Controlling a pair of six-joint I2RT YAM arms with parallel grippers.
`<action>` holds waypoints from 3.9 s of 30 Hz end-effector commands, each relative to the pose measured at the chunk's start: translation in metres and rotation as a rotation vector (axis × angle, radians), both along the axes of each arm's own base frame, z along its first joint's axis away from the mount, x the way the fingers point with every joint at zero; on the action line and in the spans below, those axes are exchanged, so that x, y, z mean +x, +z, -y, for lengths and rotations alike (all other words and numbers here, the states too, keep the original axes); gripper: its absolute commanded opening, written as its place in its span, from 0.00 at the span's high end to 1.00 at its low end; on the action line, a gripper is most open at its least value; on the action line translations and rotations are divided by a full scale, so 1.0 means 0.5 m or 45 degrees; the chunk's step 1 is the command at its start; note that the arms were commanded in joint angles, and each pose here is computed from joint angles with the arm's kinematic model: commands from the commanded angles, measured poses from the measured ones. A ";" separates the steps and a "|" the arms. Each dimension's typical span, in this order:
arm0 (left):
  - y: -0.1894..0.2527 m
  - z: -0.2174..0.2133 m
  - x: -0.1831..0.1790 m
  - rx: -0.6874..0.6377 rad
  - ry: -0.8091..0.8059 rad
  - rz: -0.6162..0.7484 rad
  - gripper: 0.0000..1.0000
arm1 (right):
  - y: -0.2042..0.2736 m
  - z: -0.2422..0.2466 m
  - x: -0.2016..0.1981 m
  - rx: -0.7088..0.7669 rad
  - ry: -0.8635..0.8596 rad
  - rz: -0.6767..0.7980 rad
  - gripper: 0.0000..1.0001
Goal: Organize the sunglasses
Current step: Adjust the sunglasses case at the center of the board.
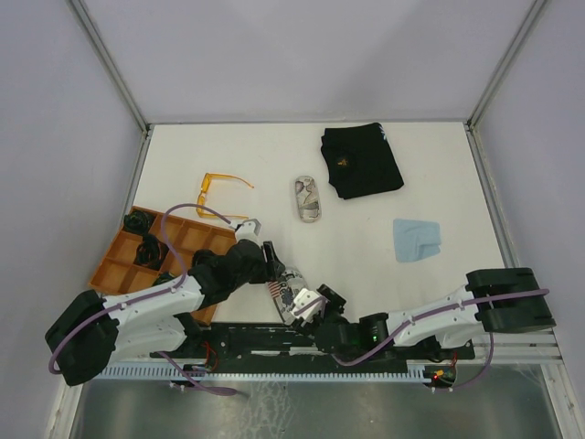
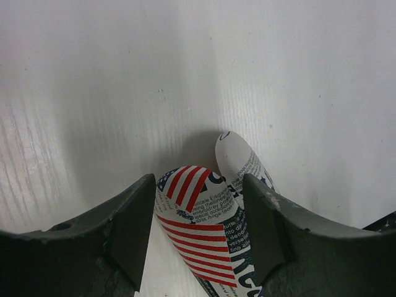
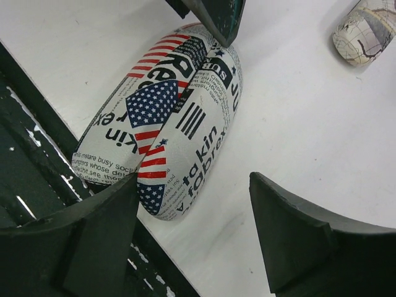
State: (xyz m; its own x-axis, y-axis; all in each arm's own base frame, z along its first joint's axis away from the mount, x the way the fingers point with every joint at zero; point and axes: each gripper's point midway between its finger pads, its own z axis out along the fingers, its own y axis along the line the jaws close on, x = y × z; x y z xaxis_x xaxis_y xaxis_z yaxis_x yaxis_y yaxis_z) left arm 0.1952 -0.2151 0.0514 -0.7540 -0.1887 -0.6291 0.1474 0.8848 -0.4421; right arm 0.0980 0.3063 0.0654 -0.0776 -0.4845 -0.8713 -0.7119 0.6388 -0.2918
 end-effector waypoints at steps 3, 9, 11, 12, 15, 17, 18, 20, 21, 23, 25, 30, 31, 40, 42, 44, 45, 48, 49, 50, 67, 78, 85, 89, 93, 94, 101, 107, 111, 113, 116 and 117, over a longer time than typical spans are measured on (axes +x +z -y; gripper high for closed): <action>0.005 -0.004 -0.002 0.019 -0.042 0.040 0.36 | 0.092 -0.034 0.026 0.145 -0.051 0.055 0.26; 0.022 -0.005 0.000 0.006 -0.038 0.062 0.36 | 0.115 -0.042 0.041 0.156 -0.050 0.061 0.40; 0.027 -0.004 0.001 0.000 -0.040 0.068 0.36 | 0.119 -0.048 0.045 0.152 -0.039 0.059 0.43; 0.029 -0.003 0.001 -0.003 -0.042 0.069 0.36 | 0.119 -0.050 0.048 0.146 -0.037 0.059 0.46; 0.035 -0.001 0.003 -0.012 -0.041 0.076 0.36 | 0.123 -0.058 0.056 0.132 -0.029 0.061 0.52; 0.042 0.001 0.004 -0.019 -0.046 0.083 0.36 | 0.126 -0.061 0.064 0.120 -0.030 0.065 0.55; 0.044 0.001 0.004 -0.019 -0.046 0.085 0.36 | 0.128 -0.063 0.066 0.116 -0.027 0.066 0.58; 0.058 0.002 0.007 -0.030 -0.041 0.098 0.36 | 0.131 -0.064 0.072 0.103 -0.023 0.070 0.62; 0.068 0.001 0.008 -0.038 -0.035 0.111 0.36 | 0.136 -0.065 0.075 0.102 -0.026 0.072 0.64; 0.098 -0.003 0.014 -0.061 -0.017 0.150 0.36 | 0.140 -0.063 0.084 0.096 -0.038 0.072 0.68; 0.138 -0.009 0.020 -0.081 0.009 0.195 0.36 | 0.142 -0.060 0.093 0.098 -0.056 0.062 0.71; 0.250 -0.037 0.032 -0.144 0.087 0.335 0.33 | 0.139 -0.050 0.118 0.104 -0.104 0.000 0.78; 0.266 -0.044 0.032 -0.149 0.098 0.355 0.33 | 0.138 -0.046 0.125 0.113 -0.121 -0.013 0.80; 0.307 -0.078 0.021 -0.141 0.125 0.412 0.33 | 0.102 -0.007 0.190 0.308 -0.297 -0.300 0.81; 0.295 -0.081 0.018 -0.140 0.130 0.398 0.33 | 0.095 0.008 0.210 0.399 -0.355 -0.386 0.81; 0.283 -0.076 0.015 -0.148 0.118 0.383 0.33 | 0.082 0.015 0.214 0.472 -0.373 -0.466 0.81; 0.280 -0.074 0.014 -0.155 0.114 0.377 0.33 | 0.077 0.020 0.216 0.512 -0.389 -0.505 0.81; 0.268 -0.069 0.010 -0.161 0.099 0.361 0.33 | 0.054 0.039 0.224 0.647 -0.483 -0.639 0.80; 0.264 -0.069 0.009 -0.161 0.099 0.357 0.33 | 0.046 0.044 0.225 0.689 -0.514 -0.680 0.80; 0.262 -0.068 0.008 -0.164 0.096 0.355 0.33 | 0.036 0.048 0.224 0.726 -0.538 -0.722 0.79; 0.220 -0.056 0.010 -0.123 0.071 0.307 0.33 | -0.037 0.122 0.276 0.918 -0.851 -0.980 0.60; 0.201 -0.055 0.014 -0.104 0.077 0.296 0.33 | -0.013 0.176 0.285 0.833 -0.897 -0.859 0.53; 0.184 -0.042 0.018 -0.092 0.052 0.278 0.33 | 0.014 0.190 0.291 0.732 -0.855 -0.772 0.49; 0.178 -0.038 0.020 -0.081 0.043 0.276 0.33 | 0.015 0.187 0.305 0.707 -0.894 -0.768 0.49; 0.172 -0.036 0.020 -0.083 0.041 0.269 0.33 | 0.005 0.192 0.328 0.637 -0.942 -0.741 0.49; 0.174 -0.036 0.021 -0.087 0.043 0.270 0.33 | 0.002 0.192 0.333 0.626 -0.947 -0.739 0.49; 0.173 -0.064 0.061 0.004 0.091 0.240 0.33 | 0.018 0.194 0.366 0.592 -0.937 -0.701 0.49; 0.214 -0.069 0.105 0.046 0.105 0.282 0.32 | 0.077 0.257 0.353 0.562 -1.018 -0.605 0.46; 0.226 -0.060 0.107 0.022 0.087 0.287 0.32 | 0.088 0.361 0.323 0.473 -1.246 -0.556 0.44; 0.226 -0.056 0.101 -0.003 0.079 0.282 0.32 | 0.084 0.416 0.304 0.383 -1.358 -0.559 0.43; 0.215 -0.056 0.090 -0.027 0.076 0.260 0.33 | 0.072 0.469 0.293 0.295 -1.461 -0.605 0.43; 0.212 -0.056 0.086 -0.033 0.075 0.254 0.33 | 0.068 0.481 0.292 0.277 -1.480 -0.624 0.43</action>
